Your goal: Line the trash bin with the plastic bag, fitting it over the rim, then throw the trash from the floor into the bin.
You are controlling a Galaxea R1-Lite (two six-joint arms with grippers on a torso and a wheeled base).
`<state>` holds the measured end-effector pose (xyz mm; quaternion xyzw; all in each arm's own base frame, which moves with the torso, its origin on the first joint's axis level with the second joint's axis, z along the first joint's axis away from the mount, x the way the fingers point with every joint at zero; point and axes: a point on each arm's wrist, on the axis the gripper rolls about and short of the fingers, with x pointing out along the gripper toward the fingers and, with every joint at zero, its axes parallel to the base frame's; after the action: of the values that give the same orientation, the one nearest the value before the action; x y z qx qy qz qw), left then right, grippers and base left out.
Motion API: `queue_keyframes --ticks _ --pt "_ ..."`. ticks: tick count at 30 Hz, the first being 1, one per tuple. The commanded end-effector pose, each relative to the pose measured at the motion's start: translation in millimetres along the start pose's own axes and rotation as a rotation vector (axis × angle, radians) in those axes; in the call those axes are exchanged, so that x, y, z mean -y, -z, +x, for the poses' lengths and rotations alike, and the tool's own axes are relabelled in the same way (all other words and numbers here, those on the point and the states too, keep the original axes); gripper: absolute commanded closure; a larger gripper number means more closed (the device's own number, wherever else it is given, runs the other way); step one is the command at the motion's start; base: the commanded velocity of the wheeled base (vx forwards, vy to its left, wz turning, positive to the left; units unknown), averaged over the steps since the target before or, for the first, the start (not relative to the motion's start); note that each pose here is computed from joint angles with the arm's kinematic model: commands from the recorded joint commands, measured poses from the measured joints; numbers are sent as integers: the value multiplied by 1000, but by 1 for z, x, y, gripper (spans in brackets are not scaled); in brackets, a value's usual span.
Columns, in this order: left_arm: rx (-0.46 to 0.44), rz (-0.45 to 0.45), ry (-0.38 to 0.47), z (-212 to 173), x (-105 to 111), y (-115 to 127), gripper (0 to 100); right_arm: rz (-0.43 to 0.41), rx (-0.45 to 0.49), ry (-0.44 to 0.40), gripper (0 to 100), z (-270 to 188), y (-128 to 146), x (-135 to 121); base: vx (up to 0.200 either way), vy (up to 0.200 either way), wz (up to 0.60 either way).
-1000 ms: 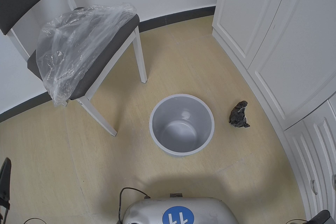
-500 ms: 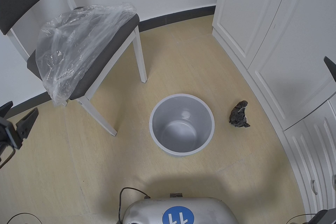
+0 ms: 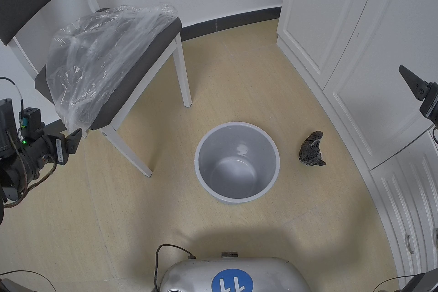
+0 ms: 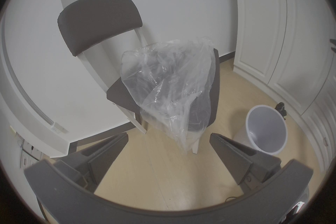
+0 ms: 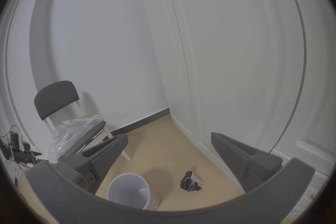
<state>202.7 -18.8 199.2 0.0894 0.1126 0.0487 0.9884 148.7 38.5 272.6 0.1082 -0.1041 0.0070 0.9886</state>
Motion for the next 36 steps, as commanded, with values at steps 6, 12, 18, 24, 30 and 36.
queue_keyframes --ticks 6,12,18,24,30,36 --pt "-52 56 -83 27 8 1 0 -5 49 6 0 -8 -11 9 0 0 0" --pt "23 23 -164 43 8 -1 0 -2 69 -4 0 -12 -15 10 0 0 0" --pt "77 -9 -221 49 4 -1 0 -1 72 -4 0 -13 -16 10 0 0 0" --pt "69 -19 -283 41 -14 9 0 -1 75 -5 0 -15 -16 10 0 0 0" --pt "74 -27 -310 14 -25 18 0 -4 64 -6 0 -17 -13 11 0 0 0" --pt "120 -28 -254 -3 -26 16 0 -42 41 -15 0 -17 -7 11 0 0 0"
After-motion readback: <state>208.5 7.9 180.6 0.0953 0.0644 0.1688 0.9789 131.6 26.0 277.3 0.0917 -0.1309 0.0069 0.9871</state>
